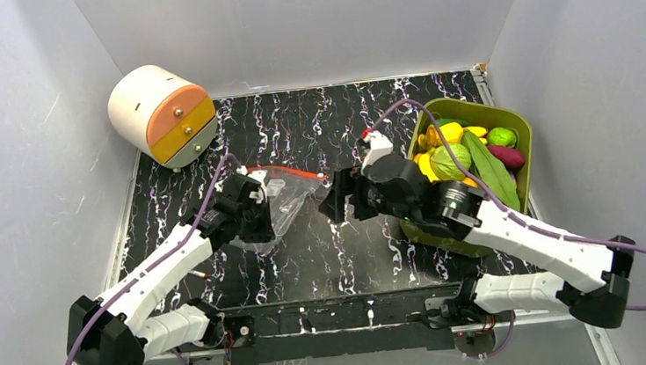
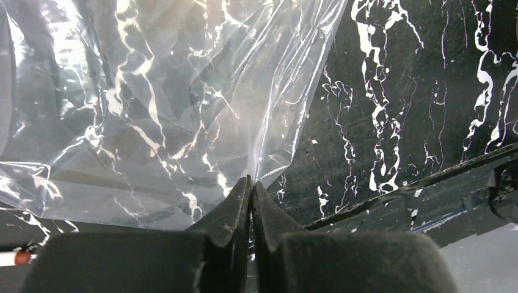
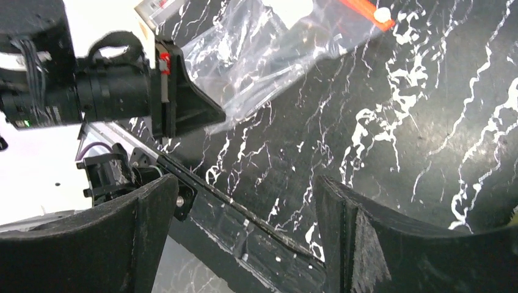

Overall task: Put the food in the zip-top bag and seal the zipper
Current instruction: Move the zipper food storage bag to the center of the board, then pick up the zipper food storage bag at the center of the board.

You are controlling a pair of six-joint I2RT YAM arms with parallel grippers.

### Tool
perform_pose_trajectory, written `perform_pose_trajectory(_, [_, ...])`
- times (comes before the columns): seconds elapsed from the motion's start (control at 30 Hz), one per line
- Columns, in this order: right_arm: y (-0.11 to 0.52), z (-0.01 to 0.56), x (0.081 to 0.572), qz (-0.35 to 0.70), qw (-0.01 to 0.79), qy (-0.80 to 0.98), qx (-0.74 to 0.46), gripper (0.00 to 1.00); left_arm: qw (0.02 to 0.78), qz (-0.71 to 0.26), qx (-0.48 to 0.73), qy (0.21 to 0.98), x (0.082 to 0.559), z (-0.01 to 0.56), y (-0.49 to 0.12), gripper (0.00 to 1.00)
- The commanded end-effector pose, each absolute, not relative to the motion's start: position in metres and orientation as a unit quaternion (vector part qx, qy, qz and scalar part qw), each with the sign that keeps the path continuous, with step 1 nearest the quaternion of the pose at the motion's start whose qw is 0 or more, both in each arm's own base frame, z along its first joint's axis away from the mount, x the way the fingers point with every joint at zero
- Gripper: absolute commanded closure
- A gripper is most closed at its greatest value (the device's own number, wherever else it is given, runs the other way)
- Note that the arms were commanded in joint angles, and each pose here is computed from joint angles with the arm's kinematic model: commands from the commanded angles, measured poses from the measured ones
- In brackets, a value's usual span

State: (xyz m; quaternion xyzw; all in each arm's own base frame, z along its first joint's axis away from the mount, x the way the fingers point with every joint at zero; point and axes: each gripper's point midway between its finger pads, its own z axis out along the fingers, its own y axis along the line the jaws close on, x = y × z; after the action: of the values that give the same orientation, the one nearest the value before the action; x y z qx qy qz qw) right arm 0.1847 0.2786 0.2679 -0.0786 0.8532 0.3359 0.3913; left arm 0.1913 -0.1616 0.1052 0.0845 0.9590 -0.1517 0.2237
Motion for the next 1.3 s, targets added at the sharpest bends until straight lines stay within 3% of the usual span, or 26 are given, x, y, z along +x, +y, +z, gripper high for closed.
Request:
perform_pose_trajectory(0.0, [0.312,0.317,0.206,0.365,0.437,0.815,-0.107,0.21,0.197,-0.160,0.052,0.966,0.177,0.113,-0.162,0.97])
perform_pose_trajectory(0.13, [0.328,0.306,0.228,0.327,0.441,0.827,-0.121,0.24,0.208,-0.186,0.039,0.959,0.170,0.123,-0.163,0.85])
perform_pose_trajectory(0.27, [0.335,0.296,0.258,0.304,0.443,0.835,-0.121,0.31,0.230,-0.211,0.044,0.949,0.165,0.137,-0.164,0.62])
perform_pose_trajectory(0.4, [0.342,0.274,0.288,0.304,0.424,0.843,-0.128,0.44,0.264,-0.221,0.057,0.937,0.162,0.158,-0.158,0.46])
perform_pose_trajectory(0.53, [0.351,0.244,0.309,0.297,0.404,0.853,-0.143,0.60,0.305,-0.235,0.061,0.921,0.161,0.174,-0.154,0.35])
perform_pose_trajectory(0.63, [0.363,0.218,0.319,0.295,0.383,0.858,-0.172,0.65,0.335,-0.257,0.064,0.904,0.160,0.184,-0.155,0.34])
perform_pose_trajectory(0.9, [0.388,0.140,0.358,0.299,0.285,0.880,-0.234,0.66,0.395,-0.247,0.027,0.884,0.166,0.193,-0.138,0.30])
perform_pose_trajectory(1.07, [0.415,0.117,0.371,0.334,0.263,0.861,-0.278,0.49,0.394,-0.250,0.028,0.884,0.165,0.194,-0.139,0.30])
perform_pose_trajectory(1.27, [0.426,0.097,0.392,0.347,0.247,0.856,-0.292,0.37,0.388,-0.248,0.028,0.887,0.165,0.191,-0.139,0.29])
